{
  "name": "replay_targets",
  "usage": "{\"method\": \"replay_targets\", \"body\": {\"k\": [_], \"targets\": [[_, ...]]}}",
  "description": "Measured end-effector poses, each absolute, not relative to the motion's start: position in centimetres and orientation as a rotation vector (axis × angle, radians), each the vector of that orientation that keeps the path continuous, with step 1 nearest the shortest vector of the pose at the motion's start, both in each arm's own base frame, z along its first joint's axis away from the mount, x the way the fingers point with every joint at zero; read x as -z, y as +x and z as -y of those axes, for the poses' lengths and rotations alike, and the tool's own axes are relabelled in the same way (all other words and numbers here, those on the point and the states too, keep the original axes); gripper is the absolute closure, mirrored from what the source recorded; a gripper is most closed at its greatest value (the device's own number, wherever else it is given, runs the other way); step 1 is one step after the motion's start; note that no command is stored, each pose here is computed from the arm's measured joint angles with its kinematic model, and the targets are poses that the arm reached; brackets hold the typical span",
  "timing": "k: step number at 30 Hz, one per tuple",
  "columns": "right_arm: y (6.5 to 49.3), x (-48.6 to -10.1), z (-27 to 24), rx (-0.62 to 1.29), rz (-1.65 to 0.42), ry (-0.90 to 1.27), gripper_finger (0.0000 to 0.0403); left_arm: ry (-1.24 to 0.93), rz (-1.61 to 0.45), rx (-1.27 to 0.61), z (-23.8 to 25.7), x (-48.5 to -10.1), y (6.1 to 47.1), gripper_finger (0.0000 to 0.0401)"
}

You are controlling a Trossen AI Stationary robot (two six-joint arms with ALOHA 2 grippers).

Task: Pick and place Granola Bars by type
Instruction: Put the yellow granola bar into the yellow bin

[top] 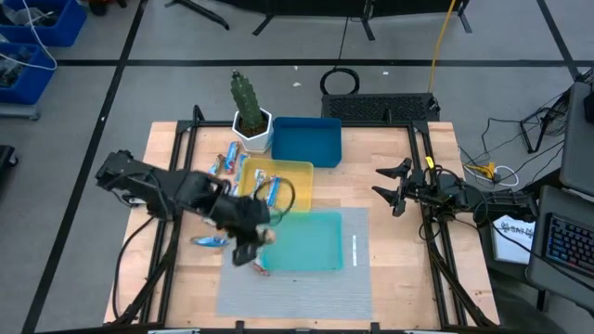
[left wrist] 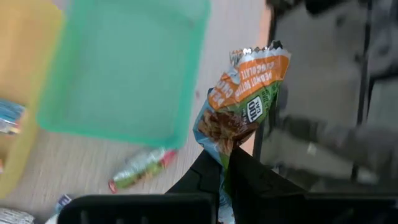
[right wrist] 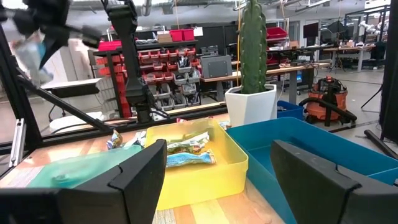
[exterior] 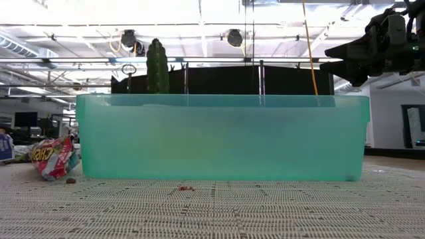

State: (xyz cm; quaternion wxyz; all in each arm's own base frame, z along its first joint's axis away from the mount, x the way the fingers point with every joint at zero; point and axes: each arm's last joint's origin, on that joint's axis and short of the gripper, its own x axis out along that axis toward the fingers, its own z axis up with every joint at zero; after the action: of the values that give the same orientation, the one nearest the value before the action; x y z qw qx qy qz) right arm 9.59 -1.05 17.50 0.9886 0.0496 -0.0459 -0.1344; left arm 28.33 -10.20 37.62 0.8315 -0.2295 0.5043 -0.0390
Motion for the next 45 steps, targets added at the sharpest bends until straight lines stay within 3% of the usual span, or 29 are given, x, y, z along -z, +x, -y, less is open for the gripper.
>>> {"method": "replay_targets", "body": {"k": [10,22,35,45], "targets": [[9.6,-17.5,1.1,0.270,0.092,0.100,0.0124,-0.740,-0.786,-0.060,6.4,-40.8,32.2,0.0387],[9.6,-17.5,1.1,0.270,0.092,0.100,0.0124,-0.786,-0.621,-0.290,2.7,-41.5,38.9,0.0387],[9.6,-17.5,1.1,0.270,0.094,0.100,0.0124,-0.885,-0.512,-0.676,-5.7,-37.1,42.3,0.0387],[9.6,-17.5,1.1,0.270,0.092,0.100,0.0124,-1.058,-0.621,-0.785,-8.8,-32.0,43.0,0.0387]]}}
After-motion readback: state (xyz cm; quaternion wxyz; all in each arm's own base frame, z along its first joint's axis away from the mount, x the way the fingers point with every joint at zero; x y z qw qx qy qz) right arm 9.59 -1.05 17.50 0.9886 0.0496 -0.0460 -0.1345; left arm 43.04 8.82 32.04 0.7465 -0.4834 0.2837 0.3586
